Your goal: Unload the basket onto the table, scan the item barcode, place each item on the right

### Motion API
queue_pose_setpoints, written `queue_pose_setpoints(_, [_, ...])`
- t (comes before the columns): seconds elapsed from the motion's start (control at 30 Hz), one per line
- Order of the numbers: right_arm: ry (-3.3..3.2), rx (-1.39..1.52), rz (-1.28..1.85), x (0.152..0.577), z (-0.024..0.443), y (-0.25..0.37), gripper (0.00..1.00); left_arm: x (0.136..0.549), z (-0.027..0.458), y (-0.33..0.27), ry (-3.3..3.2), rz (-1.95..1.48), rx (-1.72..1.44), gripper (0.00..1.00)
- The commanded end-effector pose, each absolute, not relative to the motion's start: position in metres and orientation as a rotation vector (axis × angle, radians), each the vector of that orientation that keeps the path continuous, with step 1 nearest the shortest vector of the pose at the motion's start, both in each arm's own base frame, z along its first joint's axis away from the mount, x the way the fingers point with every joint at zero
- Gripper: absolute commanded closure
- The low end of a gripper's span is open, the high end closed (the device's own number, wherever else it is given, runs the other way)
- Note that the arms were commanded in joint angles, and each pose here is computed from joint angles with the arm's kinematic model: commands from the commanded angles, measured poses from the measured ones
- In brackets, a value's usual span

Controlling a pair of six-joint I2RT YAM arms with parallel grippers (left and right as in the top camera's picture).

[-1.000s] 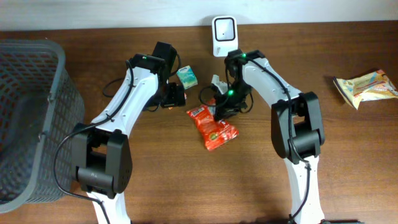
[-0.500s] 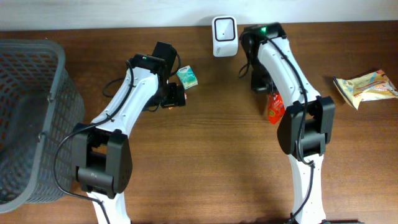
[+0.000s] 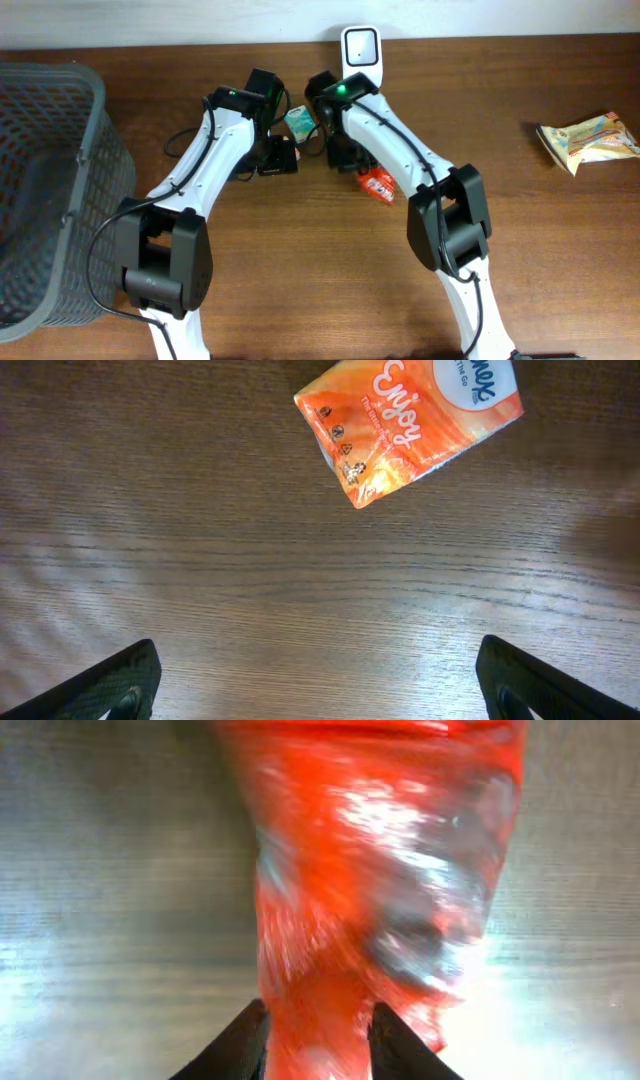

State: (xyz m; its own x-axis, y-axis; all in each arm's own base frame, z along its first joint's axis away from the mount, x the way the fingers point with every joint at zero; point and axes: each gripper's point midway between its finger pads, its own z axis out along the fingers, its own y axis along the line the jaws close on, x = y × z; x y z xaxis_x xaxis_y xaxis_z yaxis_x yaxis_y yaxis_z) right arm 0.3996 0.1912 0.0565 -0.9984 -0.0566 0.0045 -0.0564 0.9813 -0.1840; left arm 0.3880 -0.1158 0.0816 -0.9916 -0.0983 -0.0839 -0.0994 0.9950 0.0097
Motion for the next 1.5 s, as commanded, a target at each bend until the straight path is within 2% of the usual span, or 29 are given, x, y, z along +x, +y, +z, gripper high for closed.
queue_pose_setpoints(0.0, [3.068,-0.013,-0.204,0.416,0.11,0.183,0.31,0.387,0.091,-0.115,3.032,0.019,-0.163,0.01])
queue_pose_setpoints(0.07, [3.004,0.091,-0.155,0.434,0.148,0.159,0.15,0.388,0.091,-0.115,3.029,0.017,-0.163,0.01])
queue_pose_setpoints(0.1, [2.993,0.136,-0.136,0.44,0.153,0.148,0.01,0.388,0.091,-0.115,3.029,0.017,-0.163,0.01])
queue_pose_setpoints(0.13, [3.005,0.188,-0.1,0.443,0.153,0.136,0.01,0.388,0.091,-0.115,3.029,0.017,-0.163,0.01])
queue_pose_setpoints(0.23, [3.145,0.109,0.093,0.435,0.124,0.128,0.01,0.392,0.091,-0.116,3.013,0.008,-0.163,0.01])
queue_pose_setpoints(0.33, [3.225,-0.021,0.35,0.423,0.081,0.155,0.0,0.394,0.091,-0.118,3.005,0.002,-0.159,0.01])
queue_pose_setpoints(0.43, [3.277,-0.012,0.374,0.41,0.036,0.156,0.11,0.394,0.091,-0.118,3.006,0.003,-0.159,0.01])
queue_pose_setpoints(0.5, [3.302,-0.006,0.376,0.401,0.018,0.155,0.23,0.394,0.091,-0.118,3.005,0.002,-0.159,0.01])
queue_pose_setpoints(0.53, [3.309,-0.005,0.361,0.399,0.011,0.153,0.35,0.394,0.091,-0.118,3.005,0.002,-0.159,0.01])
queue_pose_setpoints(0.6, [3.306,0.009,0.351,0.4,0.014,0.152,0.45,0.393,0.091,-0.118,3.006,0.003,-0.158,0.01])
queue_pose_setpoints(0.63, [3.303,0.012,0.352,0.403,0.021,0.151,0.56,0.393,0.091,-0.118,3.009,0.004,-0.158,0.01])
queue_pose_setpoints(0.7, [3.295,0.007,0.296,0.407,0.04,0.146,0.56,0.393,0.091,-0.118,3.008,0.005,-0.159,0.01])
queue_pose_setpoints(0.77, [3.279,-0.004,0.102,0.412,0.063,0.126,0.35,0.393,0.091,-0.118,3.008,0.005,-0.159,0.01])
queue_pose_setpoints(0.8, [3.274,-0.007,0.078,0.413,0.069,0.124,0.32,0.393,0.091,-0.118,3.008,0.004,-0.159,0.01])
queue_pose_setpoints(0.87, [3.275,-0.014,0.074,0.412,0.071,0.125,0.31,0.394,0.091,-0.118,3.006,0.003,-0.159,0.01])
queue_pose_setpoints(1.03, [3.299,-0.053,0.082,0.401,0.036,0.145,0.33,0.393,0.091,-0.118,3.01,0.006,-0.159,0.01])
queue_pose_setpoints(1.17, [3.301,-0.101,0.071,0.393,0.021,0.159,0.42,0.393,0.091,-0.118,3.009,0.005,-0.159,0.01])
queue_pose_setpoints(1.23, [3.289,-0.052,-0.004,0.394,0.019,0.154,0.59,0.393,0.091,-0.118,3.009,0.005,-0.157,0.01])
queue_pose_setpoints(1.3, [3.299,-0.033,-0.077,0.391,0.02,0.145,0.64,0.393,0.091,-0.118,3.009,0.005,-0.157,0.01])
queue_pose_setpoints(1.4, [3.321,-0.033,-0.09,0.388,0.035,0.144,0.87,0.393,0.091,-0.118,3.009,0.005,-0.157,0.01])
queue_pose_setpoints(1.47, [3.278,-0.034,-0.064,0.399,0.058,0.148,0.96,0.393,0.091,-0.118,3.009,0.005,-0.157,0.01])
